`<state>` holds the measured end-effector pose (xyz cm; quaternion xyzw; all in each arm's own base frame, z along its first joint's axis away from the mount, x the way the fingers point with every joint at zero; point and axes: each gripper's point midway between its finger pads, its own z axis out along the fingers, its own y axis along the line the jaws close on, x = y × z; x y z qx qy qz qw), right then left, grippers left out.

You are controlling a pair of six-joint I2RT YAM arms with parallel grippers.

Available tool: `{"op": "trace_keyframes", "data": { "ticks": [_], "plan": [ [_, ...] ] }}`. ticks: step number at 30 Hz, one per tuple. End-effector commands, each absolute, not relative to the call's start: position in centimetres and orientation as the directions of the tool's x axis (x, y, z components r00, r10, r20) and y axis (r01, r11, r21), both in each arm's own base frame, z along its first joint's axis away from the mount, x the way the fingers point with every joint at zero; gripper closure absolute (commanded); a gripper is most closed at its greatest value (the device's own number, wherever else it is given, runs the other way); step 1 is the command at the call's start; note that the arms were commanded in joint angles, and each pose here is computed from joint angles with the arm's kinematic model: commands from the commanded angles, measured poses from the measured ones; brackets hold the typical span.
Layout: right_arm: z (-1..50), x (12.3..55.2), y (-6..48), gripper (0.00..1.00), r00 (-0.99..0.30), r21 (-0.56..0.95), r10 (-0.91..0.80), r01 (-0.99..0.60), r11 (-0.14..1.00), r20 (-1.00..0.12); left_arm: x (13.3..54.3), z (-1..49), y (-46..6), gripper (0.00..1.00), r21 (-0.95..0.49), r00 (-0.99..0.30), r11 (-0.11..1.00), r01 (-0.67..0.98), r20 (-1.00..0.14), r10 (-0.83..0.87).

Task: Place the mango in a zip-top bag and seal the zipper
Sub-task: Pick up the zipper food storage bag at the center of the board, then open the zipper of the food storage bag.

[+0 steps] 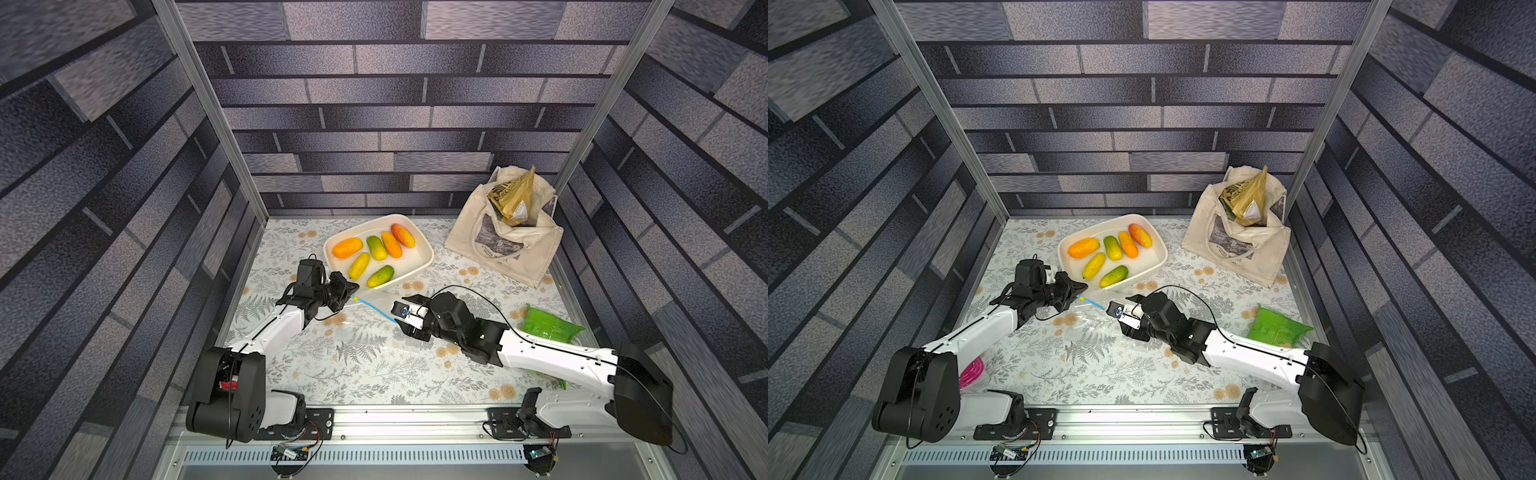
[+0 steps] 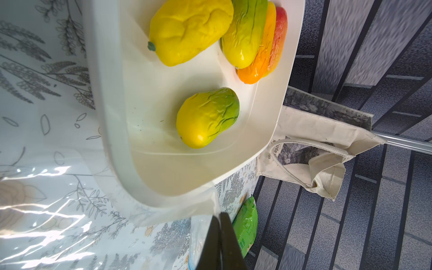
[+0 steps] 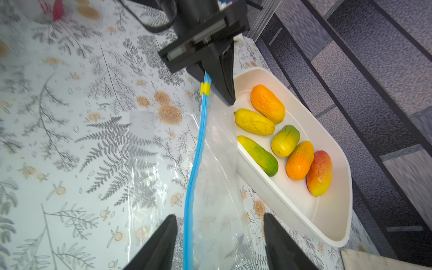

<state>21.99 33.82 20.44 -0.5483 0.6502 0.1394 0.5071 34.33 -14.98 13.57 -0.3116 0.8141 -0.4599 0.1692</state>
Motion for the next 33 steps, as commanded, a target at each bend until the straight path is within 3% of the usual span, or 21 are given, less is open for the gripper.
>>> {"op": "trace_keyframes", "data": {
  "ticks": [1,6,13,18,33],
  "plan": [
    [20.2,20.6,32.2,0.30,-0.152,-0.126,-0.548,-0.891,0.437,-0.823,35.3,14.9,-15.5,1.00,-0.868,-0.768,0.406,-0.286,-0.046,-0.639],
    [20.5,22.3,35.3,0.28,-0.262,-0.021,-0.537,-0.886,0.463,-0.802,35.4,15.1,-16.1,1.00,-0.851,-0.777,0.449,-0.272,-0.081,-0.624],
    [17.7,26.5,39.3,0.44,-0.310,-0.021,-0.550,-0.857,0.514,-0.776,35.3,15.0,-16.0,1.00,-0.839,-0.776,0.470,-0.272,-0.097,-0.623],
    [16.2,28.7,39.4,0.55,-0.357,0.005,-0.519,-0.828,0.561,-0.777,35.6,14.9,-16.2,1.00,-0.839,-0.783,0.471,-0.272,-0.091,-0.615],
    [14.6,29.2,40.8,0.49,-0.327,-0.004,-0.547,-0.856,0.518,-0.770,35.9,14.7,-16.5,1.00,-0.837,-0.786,0.470,-0.279,-0.082,-0.613]
  ]
}}
